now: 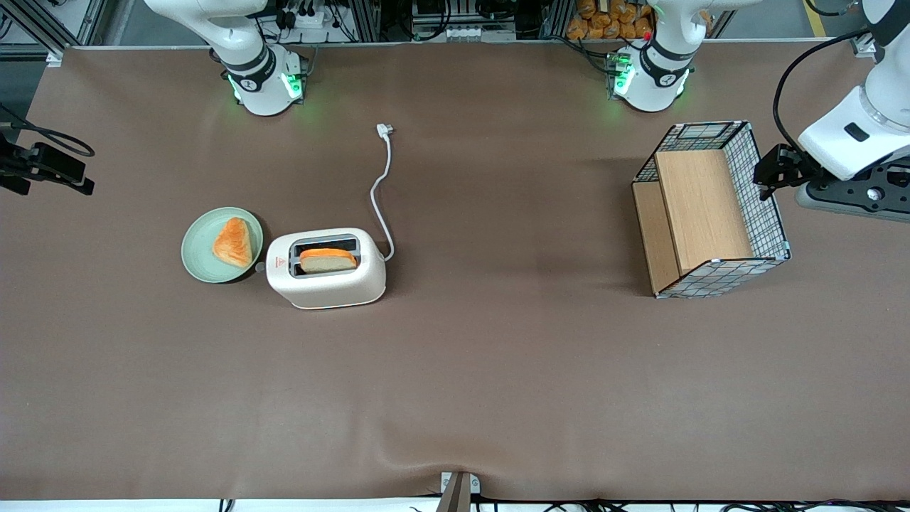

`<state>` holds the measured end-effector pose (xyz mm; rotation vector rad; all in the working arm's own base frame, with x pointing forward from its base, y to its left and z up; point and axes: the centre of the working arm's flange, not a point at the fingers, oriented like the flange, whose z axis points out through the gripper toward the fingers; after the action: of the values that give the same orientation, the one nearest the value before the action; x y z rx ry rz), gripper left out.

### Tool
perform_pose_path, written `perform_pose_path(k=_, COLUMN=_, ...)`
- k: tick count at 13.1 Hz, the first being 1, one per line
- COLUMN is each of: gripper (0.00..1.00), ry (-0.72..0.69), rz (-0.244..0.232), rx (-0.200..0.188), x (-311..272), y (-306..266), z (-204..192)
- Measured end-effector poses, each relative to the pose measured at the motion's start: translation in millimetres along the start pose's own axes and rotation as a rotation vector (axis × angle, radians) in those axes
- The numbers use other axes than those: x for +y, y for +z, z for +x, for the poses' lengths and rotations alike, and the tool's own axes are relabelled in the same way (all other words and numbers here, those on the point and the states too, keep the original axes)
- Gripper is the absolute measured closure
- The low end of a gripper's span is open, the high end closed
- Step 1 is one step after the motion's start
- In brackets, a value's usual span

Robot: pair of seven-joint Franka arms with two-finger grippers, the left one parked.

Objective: Press toaster button with right arm

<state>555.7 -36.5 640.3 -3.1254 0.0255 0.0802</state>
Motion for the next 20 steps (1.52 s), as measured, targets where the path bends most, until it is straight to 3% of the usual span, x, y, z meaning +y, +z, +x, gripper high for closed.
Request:
perform_pose_path(k=8, gripper=0.00, ry=-0.015, rz=0.001, rx=-0.020, x=-7.7, y=2.0, z=-1.6)
perform_pose_path(k=12, gripper=0.00, ry=-0.007, rz=0.002, rx=-0.059, x=-3.4, y=6.7, z=-4.9)
perform_pose_path(k=20, gripper=0.00, ry=-0.001, rz=0.003, rx=-0.082, x=-0.8, y=13.1, z=-3.2)
